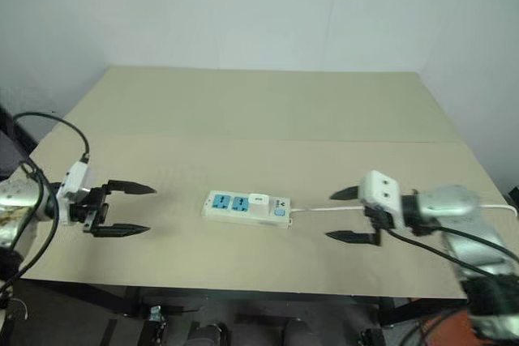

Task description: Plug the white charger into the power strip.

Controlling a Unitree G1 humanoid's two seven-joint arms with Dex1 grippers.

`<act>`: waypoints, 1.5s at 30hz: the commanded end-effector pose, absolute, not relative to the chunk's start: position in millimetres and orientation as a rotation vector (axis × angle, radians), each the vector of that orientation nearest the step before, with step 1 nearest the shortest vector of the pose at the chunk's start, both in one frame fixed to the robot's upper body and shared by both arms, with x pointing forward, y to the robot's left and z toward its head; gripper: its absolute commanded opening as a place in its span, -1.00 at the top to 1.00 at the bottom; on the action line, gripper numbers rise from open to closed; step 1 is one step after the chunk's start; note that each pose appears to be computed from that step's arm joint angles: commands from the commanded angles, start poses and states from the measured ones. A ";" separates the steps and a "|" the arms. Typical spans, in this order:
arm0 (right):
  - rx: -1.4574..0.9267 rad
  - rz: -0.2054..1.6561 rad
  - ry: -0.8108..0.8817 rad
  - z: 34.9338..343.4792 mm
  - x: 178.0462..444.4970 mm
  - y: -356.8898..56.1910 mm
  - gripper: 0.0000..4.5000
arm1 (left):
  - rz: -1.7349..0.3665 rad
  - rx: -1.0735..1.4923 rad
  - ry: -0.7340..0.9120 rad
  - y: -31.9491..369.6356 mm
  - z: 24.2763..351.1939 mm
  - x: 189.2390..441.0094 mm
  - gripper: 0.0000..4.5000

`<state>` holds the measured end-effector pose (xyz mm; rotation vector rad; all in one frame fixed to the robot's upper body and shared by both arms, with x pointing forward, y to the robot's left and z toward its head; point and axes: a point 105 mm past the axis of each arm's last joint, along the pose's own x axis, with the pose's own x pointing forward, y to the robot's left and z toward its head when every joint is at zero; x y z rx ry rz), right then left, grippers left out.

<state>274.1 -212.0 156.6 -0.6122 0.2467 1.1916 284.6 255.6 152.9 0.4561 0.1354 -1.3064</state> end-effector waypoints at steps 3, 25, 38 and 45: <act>-0.576 1.125 0.219 184.8 257.5 -223.8 -0.99 | -1.268 0.494 0.053 254.8 178.5 279.8 -1.00; -0.572 0.917 0.193 188.6 241.2 -236.7 -0.99 | -1.294 0.553 0.023 227.8 185.1 303.4 -1.00; -0.586 0.884 0.192 185.8 236.6 -234.1 -0.99 | -1.355 0.552 -0.002 211.6 187.0 316.0 -1.00; -0.589 0.848 0.188 189.3 237.7 -241.3 -0.99 | -1.377 0.535 -0.047 200.5 195.9 325.3 -1.00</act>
